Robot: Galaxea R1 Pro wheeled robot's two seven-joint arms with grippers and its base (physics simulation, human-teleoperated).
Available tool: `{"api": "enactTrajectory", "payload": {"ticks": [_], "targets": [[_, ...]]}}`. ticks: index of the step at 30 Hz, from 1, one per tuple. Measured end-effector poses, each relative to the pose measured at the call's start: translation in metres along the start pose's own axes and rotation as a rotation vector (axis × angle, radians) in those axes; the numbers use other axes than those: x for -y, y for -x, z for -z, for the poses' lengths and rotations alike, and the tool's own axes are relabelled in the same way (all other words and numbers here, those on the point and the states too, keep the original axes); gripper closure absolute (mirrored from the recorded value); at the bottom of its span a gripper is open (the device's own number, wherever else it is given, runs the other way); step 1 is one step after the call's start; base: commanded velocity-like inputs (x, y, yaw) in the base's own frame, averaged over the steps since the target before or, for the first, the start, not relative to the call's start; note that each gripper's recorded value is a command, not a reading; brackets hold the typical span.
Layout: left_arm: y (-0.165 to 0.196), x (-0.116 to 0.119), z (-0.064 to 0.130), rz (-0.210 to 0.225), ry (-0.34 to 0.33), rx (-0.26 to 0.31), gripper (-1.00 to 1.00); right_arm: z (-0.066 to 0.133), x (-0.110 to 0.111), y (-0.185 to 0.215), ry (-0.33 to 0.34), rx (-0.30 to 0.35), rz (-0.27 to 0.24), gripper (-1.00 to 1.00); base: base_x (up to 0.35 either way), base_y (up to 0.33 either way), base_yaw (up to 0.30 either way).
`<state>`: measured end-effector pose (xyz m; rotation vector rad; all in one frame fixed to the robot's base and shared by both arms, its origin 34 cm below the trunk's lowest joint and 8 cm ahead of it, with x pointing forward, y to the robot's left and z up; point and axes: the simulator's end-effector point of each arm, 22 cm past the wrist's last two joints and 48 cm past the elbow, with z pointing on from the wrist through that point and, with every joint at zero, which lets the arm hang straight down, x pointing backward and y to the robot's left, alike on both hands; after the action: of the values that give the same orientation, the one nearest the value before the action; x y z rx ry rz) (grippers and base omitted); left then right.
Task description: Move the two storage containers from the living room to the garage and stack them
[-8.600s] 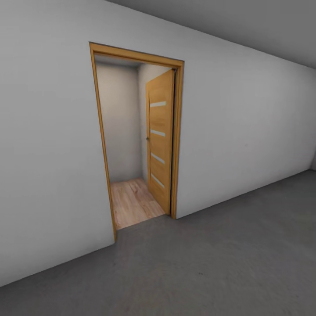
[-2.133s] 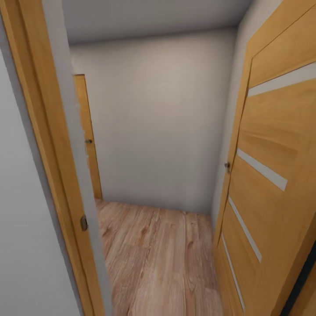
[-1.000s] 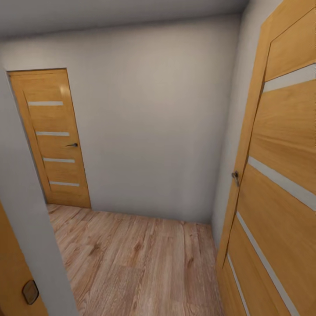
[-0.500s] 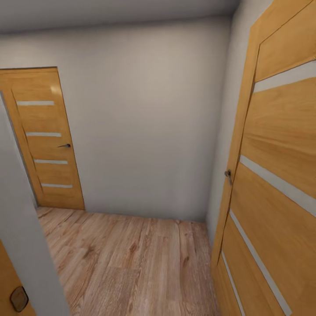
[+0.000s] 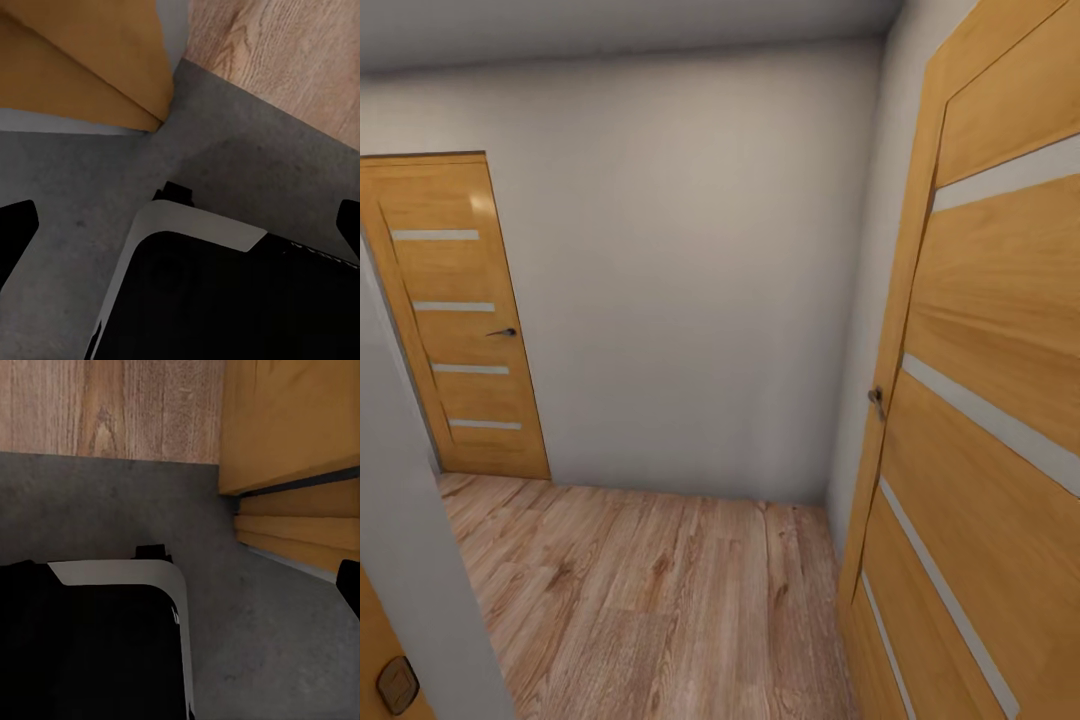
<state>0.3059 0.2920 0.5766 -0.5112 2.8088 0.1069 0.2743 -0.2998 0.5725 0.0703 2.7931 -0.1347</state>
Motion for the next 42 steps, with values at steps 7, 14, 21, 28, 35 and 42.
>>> {"api": "enactTrajectory", "payload": {"ticks": [7,14,21,28,35,42], "targets": [[0.0002,0.0002,0.0000,-0.002,-0.001,0.000,-1.00,0.0000,0.0000,0.0000,0.000,0.000,0.000,-1.00,0.021,-0.062,0.000],[0.0004,-0.0003,0.0000,0.003,0.001,0.001,-1.00,0.0000,0.0000,0.0000,0.000,0.000,0.000,-1.00,0.007,-0.025,0.000],[0.0005,-0.0003,0.0000,0.004,0.000,0.001,-1.00,0.0000,0.0000,0.0000,0.000,0.000,0.000,-1.00,0.001,-0.060,0.000],[0.0005,-0.0002,0.0000,0.004,0.000,0.001,-1.00,0.0000,0.0000,0.0000,0.000,0.000,0.000,-1.00,0.000,-0.095,0.000],[0.0006,-0.0003,0.0000,0.004,0.001,0.002,-1.00,0.0000,0.0000,0.0000,0.000,0.000,0.000,-1.00,0.000,-0.009,0.000],[0.0000,-0.0005,0.0001,0.006,0.001,0.000,-1.00,0.0002,0.0000,-0.0001,0.000,0.000,0.000,-1.00,0.123,0.000,0.000]]}}
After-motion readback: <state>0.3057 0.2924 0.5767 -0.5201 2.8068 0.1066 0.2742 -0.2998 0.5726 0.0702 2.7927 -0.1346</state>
